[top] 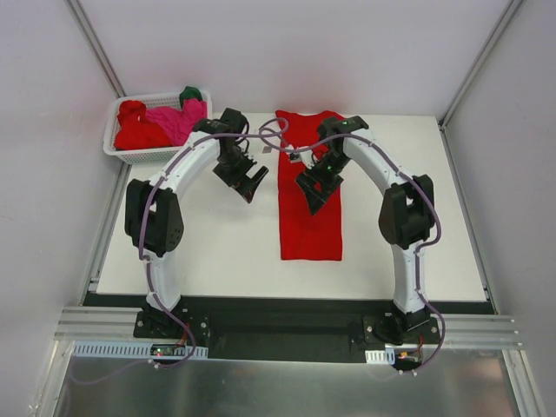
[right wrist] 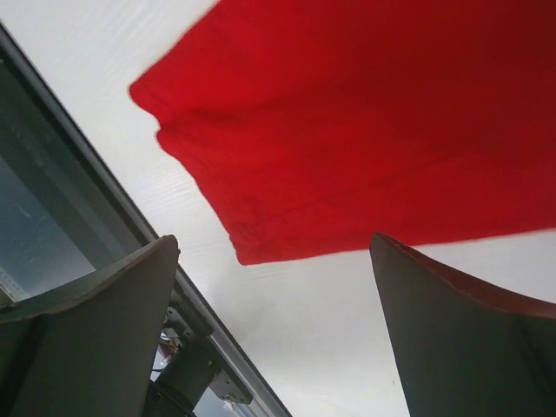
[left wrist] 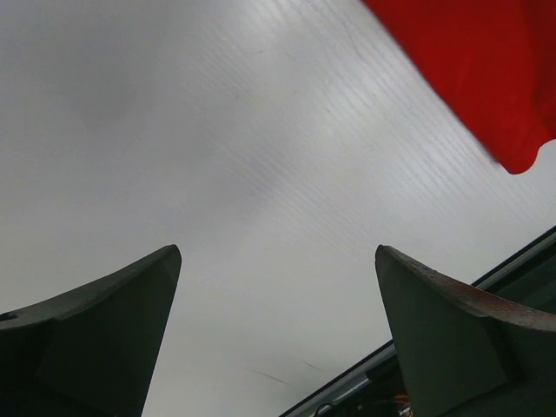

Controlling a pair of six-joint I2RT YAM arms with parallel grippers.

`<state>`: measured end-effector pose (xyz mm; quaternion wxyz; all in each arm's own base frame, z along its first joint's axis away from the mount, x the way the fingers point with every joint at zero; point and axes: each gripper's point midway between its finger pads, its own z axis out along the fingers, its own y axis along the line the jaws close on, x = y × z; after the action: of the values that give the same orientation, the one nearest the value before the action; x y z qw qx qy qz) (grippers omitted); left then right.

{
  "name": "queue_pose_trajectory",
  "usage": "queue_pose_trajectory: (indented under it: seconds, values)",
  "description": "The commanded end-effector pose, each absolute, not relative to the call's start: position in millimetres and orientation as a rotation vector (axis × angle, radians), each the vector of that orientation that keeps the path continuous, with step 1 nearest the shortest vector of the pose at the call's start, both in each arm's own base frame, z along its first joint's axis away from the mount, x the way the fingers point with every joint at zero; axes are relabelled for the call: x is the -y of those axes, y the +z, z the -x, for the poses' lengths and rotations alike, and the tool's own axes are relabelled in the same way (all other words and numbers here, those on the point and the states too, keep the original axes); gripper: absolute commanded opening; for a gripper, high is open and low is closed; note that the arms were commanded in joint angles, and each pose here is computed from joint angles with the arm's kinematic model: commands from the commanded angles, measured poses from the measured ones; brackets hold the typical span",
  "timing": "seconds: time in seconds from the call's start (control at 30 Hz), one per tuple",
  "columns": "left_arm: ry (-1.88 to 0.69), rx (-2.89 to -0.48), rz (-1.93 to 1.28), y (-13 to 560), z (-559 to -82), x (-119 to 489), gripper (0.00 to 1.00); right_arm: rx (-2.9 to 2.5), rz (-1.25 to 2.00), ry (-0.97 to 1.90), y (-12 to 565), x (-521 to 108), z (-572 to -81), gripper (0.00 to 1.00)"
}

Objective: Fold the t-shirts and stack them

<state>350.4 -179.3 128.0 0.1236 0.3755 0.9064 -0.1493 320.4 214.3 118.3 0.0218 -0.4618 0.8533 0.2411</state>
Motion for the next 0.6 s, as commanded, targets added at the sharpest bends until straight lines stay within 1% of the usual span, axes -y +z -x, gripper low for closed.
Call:
queue_pose_trajectory:
  seconds: [0.0,0.2,0.4,0.57]
  values:
    - [-0.354,-2.683,-1.027,126,-362,158,0.96,-2.625,1.548,0.956,124,-229,-285,0.96]
    - [-0.294,-2.693,-0.935,131,-377,128,0.96,-2.668,1.585,1.081,107,-234,-276,0.96]
    - [-0.230,-2.646,-0.797,160,-394,83,0.96,-2.679,1.589,1.105,92,-238,-279,0.96]
    - [-0.172,-2.602,-0.756,181,-396,66,0.96,-2.718,1.593,1.128,75,-240,-271,0.96]
